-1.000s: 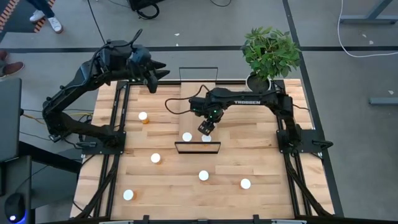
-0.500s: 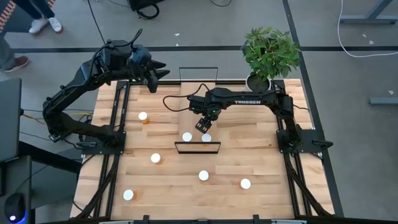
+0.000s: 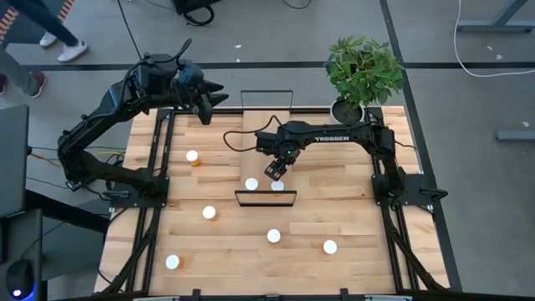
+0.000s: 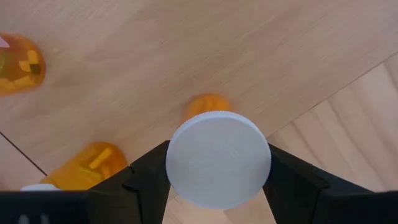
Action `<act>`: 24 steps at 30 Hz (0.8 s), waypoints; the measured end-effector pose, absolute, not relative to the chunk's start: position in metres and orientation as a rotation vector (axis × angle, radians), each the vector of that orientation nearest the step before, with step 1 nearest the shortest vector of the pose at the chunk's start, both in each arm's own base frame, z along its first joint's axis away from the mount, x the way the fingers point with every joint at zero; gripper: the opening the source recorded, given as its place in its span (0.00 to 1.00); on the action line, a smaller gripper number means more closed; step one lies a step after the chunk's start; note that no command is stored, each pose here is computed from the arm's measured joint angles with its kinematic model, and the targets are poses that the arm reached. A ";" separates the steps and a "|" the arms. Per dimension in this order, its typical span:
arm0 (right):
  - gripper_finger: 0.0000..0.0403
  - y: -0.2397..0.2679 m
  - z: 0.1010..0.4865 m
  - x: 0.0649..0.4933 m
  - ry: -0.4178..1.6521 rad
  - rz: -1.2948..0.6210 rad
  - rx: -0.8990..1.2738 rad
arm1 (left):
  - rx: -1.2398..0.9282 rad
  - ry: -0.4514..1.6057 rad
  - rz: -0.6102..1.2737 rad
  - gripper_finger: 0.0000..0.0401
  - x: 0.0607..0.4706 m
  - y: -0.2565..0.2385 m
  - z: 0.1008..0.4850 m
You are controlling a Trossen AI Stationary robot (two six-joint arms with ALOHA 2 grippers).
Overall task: Pick and place medicine bottles onto shelf by color
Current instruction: Put the orange pill bottle on the shelf aligned with the other orange pill bottles
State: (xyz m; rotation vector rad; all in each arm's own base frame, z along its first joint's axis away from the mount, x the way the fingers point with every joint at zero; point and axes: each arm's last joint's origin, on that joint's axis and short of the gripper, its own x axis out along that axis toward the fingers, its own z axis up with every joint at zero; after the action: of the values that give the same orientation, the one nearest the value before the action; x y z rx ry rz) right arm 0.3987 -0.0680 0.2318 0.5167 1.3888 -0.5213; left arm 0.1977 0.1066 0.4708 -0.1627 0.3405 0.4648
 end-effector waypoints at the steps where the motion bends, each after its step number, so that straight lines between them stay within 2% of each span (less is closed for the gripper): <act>1: 0.57 -0.068 0.232 0.399 1.389 -0.520 0.518 | -0.163 0.341 0.465 0.43 0.198 0.107 0.471; 11: 0.57 -0.068 0.231 0.399 1.385 -0.542 0.546 | -0.160 0.342 0.464 0.43 0.198 0.107 0.471; 20: 0.69 -0.067 0.229 0.399 1.403 -0.509 0.569 | -0.165 0.356 0.464 0.43 0.197 0.106 0.469; 24: 0.71 -0.067 0.229 0.399 1.404 -0.503 0.574 | -0.167 0.357 0.465 0.43 0.197 0.106 0.469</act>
State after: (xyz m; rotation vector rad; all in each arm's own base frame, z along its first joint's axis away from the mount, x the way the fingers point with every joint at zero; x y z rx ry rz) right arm 0.3988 -0.0669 0.2289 0.5743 1.4042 -0.5029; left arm 0.1973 0.1064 0.4692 -0.1668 0.3573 0.4648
